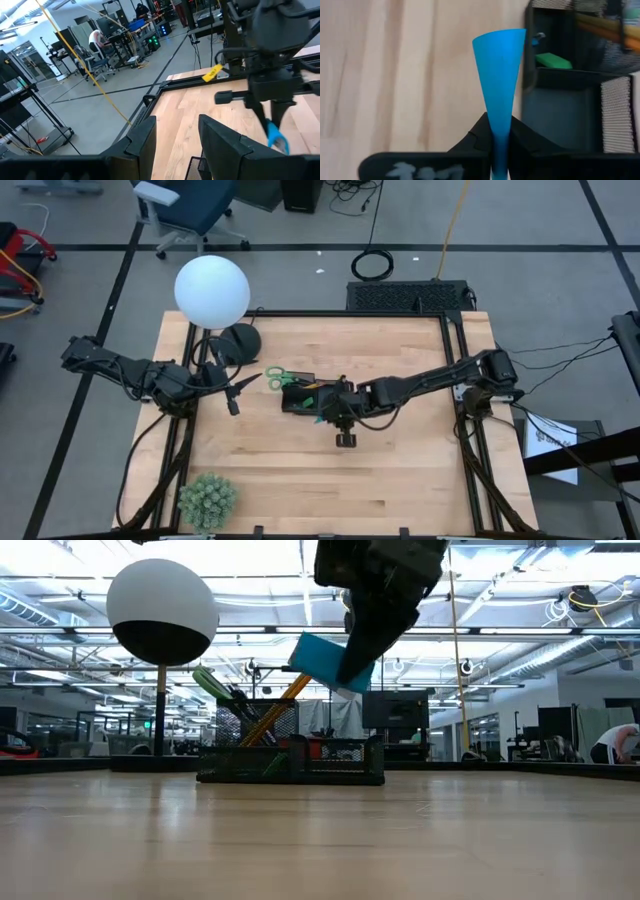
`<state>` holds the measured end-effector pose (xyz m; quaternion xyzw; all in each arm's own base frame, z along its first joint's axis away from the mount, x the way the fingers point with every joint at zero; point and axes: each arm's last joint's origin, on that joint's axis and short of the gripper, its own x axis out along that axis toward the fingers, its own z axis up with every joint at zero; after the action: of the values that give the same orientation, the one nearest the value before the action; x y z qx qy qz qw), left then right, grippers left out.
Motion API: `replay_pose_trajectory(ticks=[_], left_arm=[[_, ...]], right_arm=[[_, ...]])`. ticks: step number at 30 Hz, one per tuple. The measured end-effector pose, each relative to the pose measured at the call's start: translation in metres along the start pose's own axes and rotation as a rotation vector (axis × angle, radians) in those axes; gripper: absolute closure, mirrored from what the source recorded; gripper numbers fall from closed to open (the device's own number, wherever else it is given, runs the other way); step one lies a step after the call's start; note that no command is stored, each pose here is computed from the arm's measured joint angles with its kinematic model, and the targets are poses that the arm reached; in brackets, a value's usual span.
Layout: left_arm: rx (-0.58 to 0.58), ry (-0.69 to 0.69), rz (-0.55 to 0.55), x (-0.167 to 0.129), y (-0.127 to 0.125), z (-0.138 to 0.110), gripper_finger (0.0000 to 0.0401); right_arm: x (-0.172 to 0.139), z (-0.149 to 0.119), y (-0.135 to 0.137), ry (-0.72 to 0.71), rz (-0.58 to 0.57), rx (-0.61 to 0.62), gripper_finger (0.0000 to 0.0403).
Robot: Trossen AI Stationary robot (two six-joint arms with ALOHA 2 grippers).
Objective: Pick and place office supplies into organizer
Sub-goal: Put the blue sticky notes into the black desk organizer
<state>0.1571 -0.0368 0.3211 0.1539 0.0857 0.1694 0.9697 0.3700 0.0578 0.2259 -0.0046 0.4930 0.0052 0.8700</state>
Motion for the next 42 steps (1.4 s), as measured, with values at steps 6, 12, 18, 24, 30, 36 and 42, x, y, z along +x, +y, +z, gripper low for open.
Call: replay_pose_trajectory(ticks=[6, 12, 18, 24, 30, 36, 42], left_arm=[[0.0, 0.0, 0.0, 0.0, 0.0, 0.0, 0.0247], [0.001, 0.001, 0.0, 0.0, 0.0, 0.0, 0.0247], [0.005, 0.002, -0.001, 0.0, 0.0, 0.0, 0.0247], [0.005, 0.002, -0.001, 0.0, 0.0, 0.0, 0.0247], [0.006, 0.002, -0.001, 0.0, 0.0, 0.0, 0.0247], [0.006, 0.002, -0.001, 0.0, 0.0, 0.0, 0.0247], [0.007, 0.003, -0.001, 0.0, 0.0, 0.0, 0.0247]], right_arm=[[0.001, 0.001, -0.021, 0.013, -0.036, 0.036, 0.0386], [0.005, -0.006, -0.048, 0.091, -0.077, 0.102, 0.0386], [0.008, -0.009, -0.061, 0.094, -0.089, 0.135, 0.0386], [0.008, -0.008, -0.069, 0.083, -0.098, 0.142, 0.0386], [0.008, -0.009, -0.076, 0.084, -0.107, 0.141, 0.0385], [0.008, -0.008, -0.077, 0.079, -0.107, 0.144, 0.0378], [0.008, -0.009, -0.077, 0.082, -0.107, 0.16, 0.0345]])
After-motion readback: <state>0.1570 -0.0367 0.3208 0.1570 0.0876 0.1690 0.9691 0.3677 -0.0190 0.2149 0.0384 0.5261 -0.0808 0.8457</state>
